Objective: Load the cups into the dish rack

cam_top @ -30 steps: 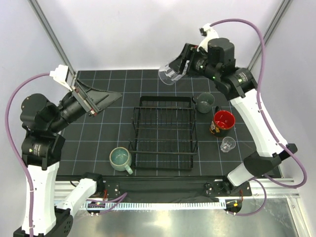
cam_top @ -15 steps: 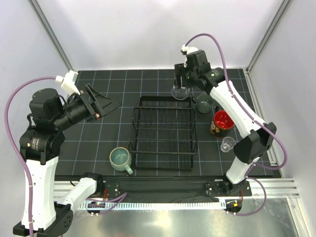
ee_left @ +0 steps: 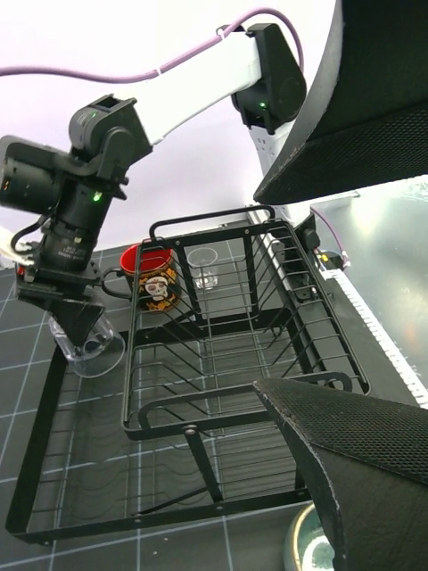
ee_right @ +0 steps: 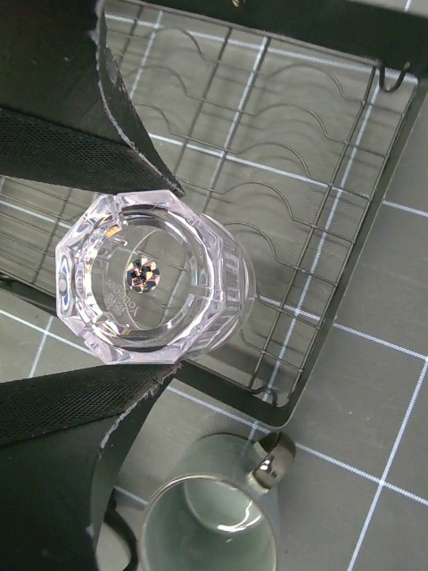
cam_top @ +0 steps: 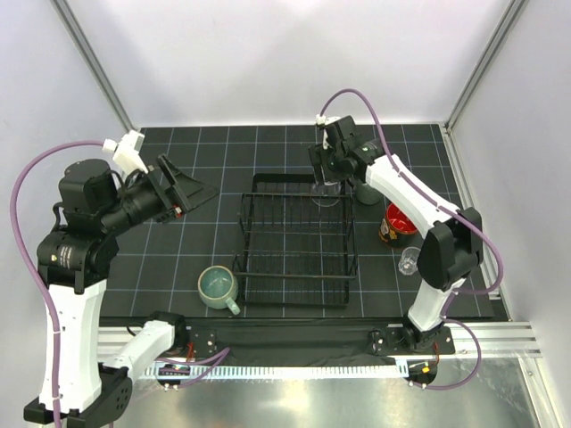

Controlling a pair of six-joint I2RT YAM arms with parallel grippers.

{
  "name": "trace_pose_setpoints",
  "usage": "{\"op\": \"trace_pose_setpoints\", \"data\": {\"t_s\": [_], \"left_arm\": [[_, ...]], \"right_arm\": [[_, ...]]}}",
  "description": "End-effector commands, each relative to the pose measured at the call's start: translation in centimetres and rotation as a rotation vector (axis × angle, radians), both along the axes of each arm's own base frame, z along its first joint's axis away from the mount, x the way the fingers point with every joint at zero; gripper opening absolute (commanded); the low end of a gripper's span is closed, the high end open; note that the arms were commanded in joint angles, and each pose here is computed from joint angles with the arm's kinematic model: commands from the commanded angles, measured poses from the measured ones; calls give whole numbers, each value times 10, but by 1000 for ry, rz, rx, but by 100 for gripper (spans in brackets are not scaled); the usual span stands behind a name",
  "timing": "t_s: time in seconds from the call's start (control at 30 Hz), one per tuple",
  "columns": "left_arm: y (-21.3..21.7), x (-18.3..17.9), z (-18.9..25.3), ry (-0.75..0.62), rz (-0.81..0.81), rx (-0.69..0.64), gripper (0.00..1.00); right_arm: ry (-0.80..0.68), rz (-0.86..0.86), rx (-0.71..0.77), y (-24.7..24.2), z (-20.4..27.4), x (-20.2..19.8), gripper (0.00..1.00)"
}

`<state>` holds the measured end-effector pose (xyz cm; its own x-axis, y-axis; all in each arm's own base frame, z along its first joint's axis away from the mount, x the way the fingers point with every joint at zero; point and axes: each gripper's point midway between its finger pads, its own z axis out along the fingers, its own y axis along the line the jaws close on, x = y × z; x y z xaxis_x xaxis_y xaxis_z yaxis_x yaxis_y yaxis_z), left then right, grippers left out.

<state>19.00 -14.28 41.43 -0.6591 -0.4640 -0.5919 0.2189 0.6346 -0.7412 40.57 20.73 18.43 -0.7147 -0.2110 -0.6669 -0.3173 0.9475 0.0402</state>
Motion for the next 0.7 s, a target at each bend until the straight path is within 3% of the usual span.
{"op": "trace_pose_setpoints", "data": {"t_s": [0.0,0.3,0.67], "left_arm": [[1,-1,-4,16,-4,19,75],[3,0,-14,64,10,37,74],[6,3,-21,96,25,52,73]], "right_arm": [[-82,21,31,12,8,19,4],[-97,-20,-27,2,-22,34,4],[-119,-41,5,7,-40,47,4]]}}
